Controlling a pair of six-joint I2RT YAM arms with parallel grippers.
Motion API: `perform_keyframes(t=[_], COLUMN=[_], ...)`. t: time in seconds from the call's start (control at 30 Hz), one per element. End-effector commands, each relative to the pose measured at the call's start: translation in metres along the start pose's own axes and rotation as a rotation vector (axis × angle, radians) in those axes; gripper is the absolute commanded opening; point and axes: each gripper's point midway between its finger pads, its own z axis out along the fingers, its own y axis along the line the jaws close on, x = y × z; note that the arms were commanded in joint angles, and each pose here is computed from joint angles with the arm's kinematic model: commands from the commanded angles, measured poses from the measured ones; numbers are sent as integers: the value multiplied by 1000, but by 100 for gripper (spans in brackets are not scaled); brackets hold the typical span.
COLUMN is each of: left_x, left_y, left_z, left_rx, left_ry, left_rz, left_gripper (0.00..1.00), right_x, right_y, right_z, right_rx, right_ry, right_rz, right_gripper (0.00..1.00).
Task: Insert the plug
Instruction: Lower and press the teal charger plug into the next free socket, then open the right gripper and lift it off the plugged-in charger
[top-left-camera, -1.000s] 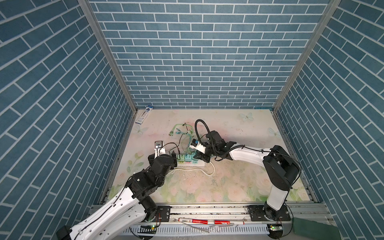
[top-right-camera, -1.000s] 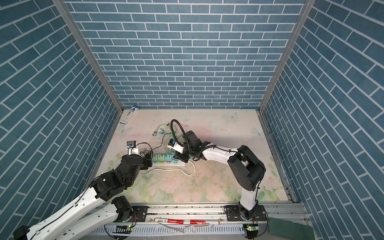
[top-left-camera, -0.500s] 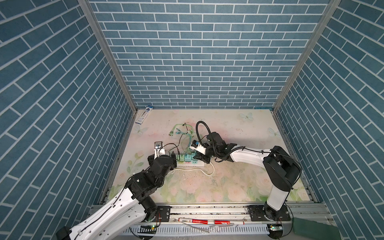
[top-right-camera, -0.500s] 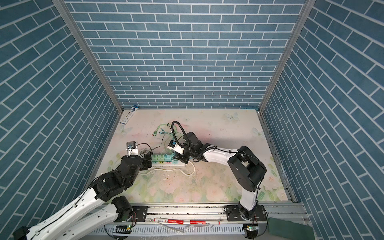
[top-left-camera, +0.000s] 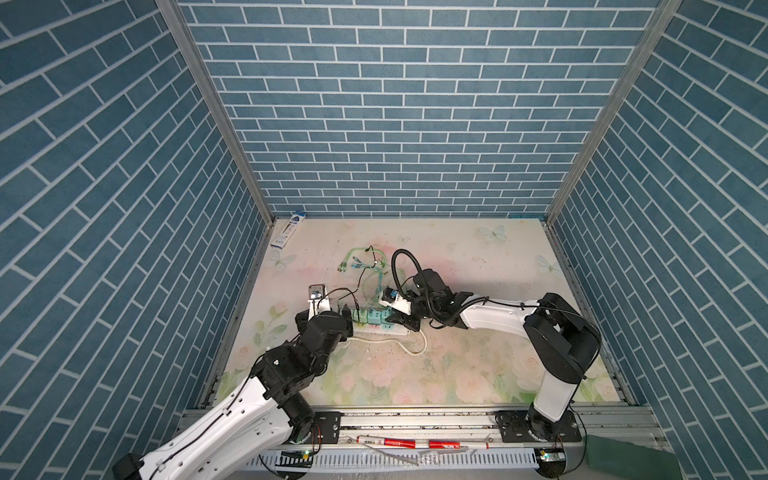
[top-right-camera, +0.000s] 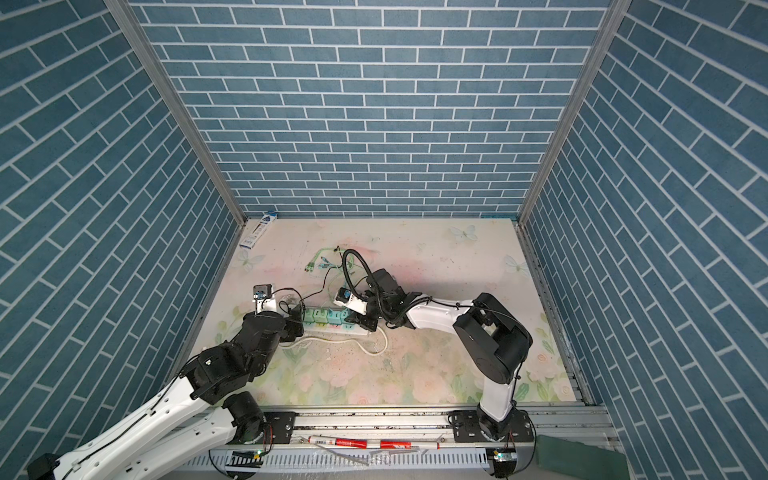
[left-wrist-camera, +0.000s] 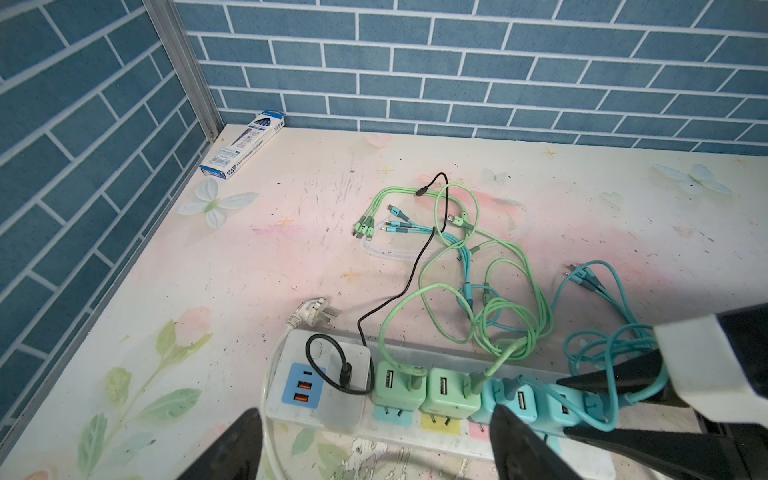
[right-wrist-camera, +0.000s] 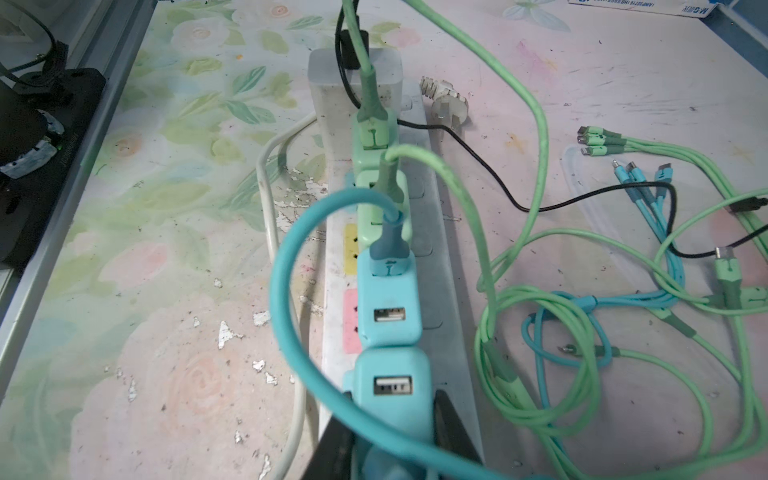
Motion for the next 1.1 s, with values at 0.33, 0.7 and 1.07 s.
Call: perform_keyframes(t=[0.33, 0.7, 1.07], left_x=[-1, 3, 12], left_y=[24, 60, 69], left_z=[0, 10, 22], left_rx=[-124, -317, -343], left_ry=[-36, -32, -30], left_rz=[22, 58, 32], left_gripper=[94, 100, 100], right_x=[57, 69, 14], right_y=[37, 36, 30], right_z=[27, 37, 12], right_rx=[-93, -93, -73], right_ry=[152, 277, 166], right_rz=[98, 192, 159], right_gripper=[0, 9, 43])
